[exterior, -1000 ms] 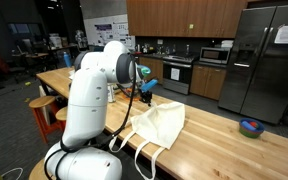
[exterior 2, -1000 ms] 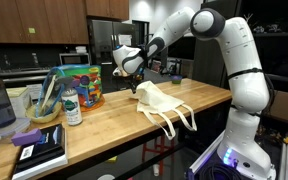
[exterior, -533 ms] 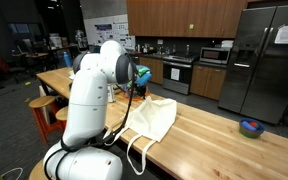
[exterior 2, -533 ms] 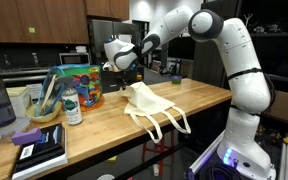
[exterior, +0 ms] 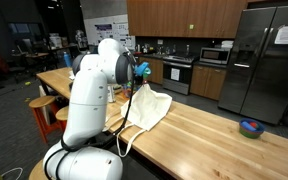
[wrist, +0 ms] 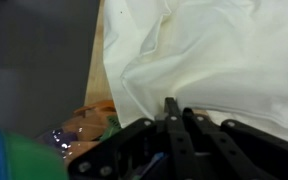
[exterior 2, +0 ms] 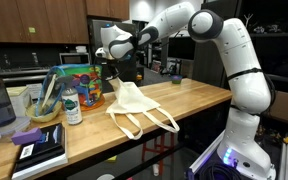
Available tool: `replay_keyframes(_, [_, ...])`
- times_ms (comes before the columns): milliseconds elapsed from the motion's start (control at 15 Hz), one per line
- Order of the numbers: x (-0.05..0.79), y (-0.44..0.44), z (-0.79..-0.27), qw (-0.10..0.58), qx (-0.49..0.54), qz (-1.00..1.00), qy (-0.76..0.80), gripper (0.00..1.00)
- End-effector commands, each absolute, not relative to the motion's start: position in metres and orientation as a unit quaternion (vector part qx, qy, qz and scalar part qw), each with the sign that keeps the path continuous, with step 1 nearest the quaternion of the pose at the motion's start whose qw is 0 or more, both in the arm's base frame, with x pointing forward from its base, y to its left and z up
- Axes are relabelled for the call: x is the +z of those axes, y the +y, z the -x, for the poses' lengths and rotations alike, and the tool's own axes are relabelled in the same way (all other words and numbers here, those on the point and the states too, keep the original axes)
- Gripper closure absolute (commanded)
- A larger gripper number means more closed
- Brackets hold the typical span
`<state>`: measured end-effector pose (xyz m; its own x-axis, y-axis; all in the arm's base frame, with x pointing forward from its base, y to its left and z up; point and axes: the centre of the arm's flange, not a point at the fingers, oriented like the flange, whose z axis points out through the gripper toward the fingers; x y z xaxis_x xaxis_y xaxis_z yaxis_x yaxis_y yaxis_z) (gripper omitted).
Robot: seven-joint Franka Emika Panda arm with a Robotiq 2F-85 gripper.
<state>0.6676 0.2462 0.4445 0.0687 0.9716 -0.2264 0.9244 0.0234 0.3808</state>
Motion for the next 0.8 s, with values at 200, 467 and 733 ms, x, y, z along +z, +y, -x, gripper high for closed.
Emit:
replay_keyframes(200, [0.512, 0.212, -0.673, 0.238, 0.104, -0.708, 0.656, 0.99])
replay_keyframes(467, [0.537, 0.17, -0.656, 0.25, 0.113, -0.736, 0.619, 0.99])
replay_keyframes(733, [0.544, 0.114, -0.626, 0.255, 0.113, -0.777, 0.564, 0.99])
